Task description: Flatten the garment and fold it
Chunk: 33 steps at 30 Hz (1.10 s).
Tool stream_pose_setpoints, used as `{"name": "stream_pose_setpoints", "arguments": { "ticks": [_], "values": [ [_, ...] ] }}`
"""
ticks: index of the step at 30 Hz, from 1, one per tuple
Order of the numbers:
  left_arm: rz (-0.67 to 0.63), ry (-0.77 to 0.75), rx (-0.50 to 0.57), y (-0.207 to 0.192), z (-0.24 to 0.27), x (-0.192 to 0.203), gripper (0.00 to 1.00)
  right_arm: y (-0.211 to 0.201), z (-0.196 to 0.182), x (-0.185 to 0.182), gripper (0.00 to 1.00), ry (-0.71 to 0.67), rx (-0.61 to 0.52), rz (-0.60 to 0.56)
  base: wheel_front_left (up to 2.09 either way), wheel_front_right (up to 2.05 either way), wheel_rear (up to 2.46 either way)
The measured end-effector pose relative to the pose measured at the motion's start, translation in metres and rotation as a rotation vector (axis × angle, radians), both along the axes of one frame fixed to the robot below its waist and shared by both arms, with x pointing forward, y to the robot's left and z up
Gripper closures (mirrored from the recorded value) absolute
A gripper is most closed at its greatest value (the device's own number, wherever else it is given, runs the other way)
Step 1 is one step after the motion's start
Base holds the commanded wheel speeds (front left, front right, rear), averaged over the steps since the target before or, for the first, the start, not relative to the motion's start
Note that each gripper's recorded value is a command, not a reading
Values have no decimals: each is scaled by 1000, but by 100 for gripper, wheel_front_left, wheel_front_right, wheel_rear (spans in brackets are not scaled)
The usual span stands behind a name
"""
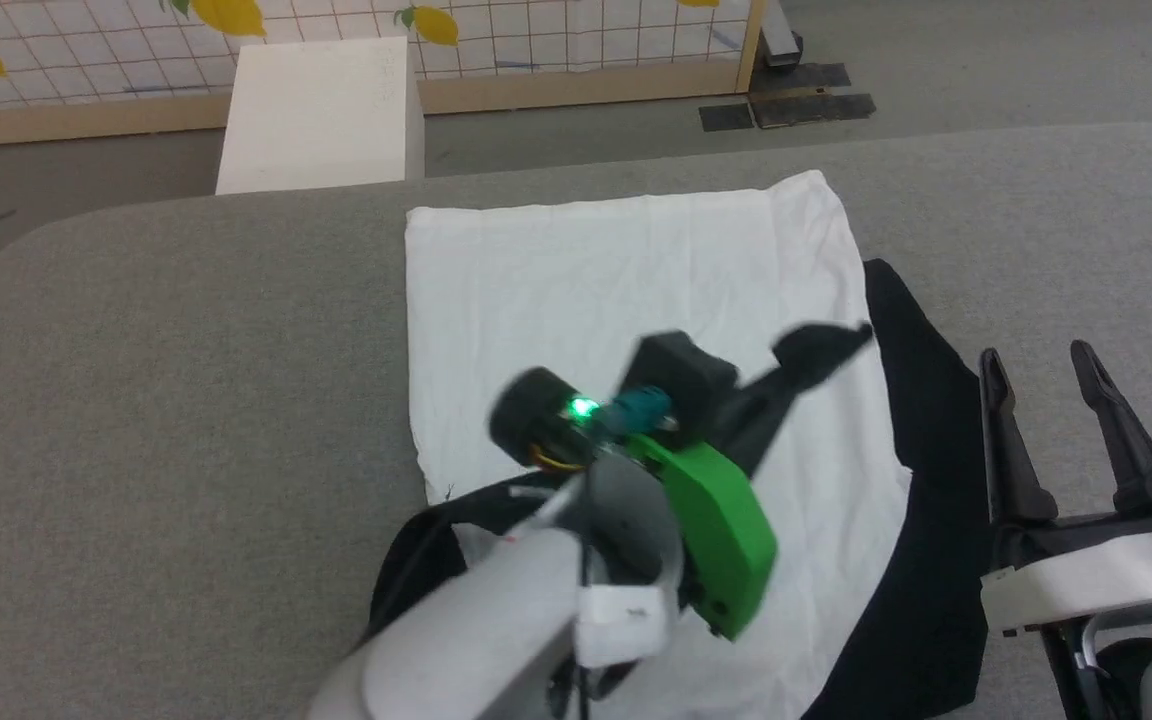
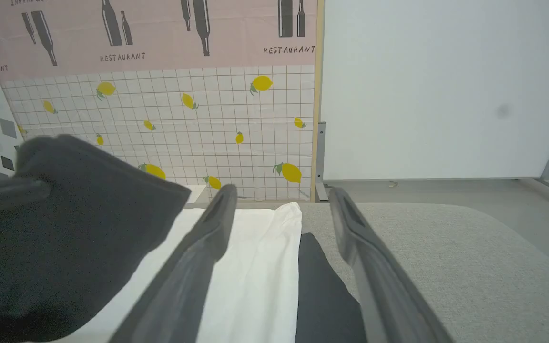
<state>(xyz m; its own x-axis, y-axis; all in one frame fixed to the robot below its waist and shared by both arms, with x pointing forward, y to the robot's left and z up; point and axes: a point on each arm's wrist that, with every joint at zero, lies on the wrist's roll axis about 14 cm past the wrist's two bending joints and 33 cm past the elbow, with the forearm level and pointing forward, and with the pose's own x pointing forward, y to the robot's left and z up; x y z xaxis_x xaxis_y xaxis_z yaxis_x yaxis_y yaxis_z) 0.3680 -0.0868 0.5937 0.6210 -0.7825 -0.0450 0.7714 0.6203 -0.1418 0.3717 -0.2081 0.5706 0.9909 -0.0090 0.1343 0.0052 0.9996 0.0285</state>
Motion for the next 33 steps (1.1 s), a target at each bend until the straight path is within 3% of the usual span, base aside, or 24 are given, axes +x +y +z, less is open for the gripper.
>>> {"name": "stream_pose_setpoints", "arguments": {
  "ticks": [5, 15, 16, 17, 18, 20, 26, 29, 33],
  "values": [
    [-201, 120, 163, -44, -70, -36, 100, -14, -3, -6, 0, 11, 4, -43, 0, 0, 0],
    [-409, 372, 462, -40, -194, -96, 100, -29, -21, -10, 0, 64, 12, -91, 0, 0, 0],
    [-413, 396, 472, -38, -199, -99, 91, -29, -22, -10, 0, 66, 13, -90, 0, 0, 0],
    [-417, 421, 478, -37, -203, -101, 61, -28, -23, -9, 0, 69, 14, -88, 0, 0, 0],
    [-415, 444, 466, -37, -203, -102, 0, -27, -24, -9, 0, 70, 14, -86, 0, 0, 0],
    [-396, 452, 413, -40, -195, -97, 0, -27, -24, -8, 0, 71, 15, -83, 0, 0, 0],
    [-218, 370, 86, -43, -126, -44, 0, -21, -25, -3, 0, 77, 19, -64, 0, 0, 0],
    [-87, 295, -53, -20, -91, -9, 0, -18, -24, 0, 0, 75, 19, -54, 0, 0, 0],
    [203, 139, -207, 45, -53, 45, 0, -16, -26, 2, 0, 89, 10, -47, 0, 0, 0]
  ]
}}
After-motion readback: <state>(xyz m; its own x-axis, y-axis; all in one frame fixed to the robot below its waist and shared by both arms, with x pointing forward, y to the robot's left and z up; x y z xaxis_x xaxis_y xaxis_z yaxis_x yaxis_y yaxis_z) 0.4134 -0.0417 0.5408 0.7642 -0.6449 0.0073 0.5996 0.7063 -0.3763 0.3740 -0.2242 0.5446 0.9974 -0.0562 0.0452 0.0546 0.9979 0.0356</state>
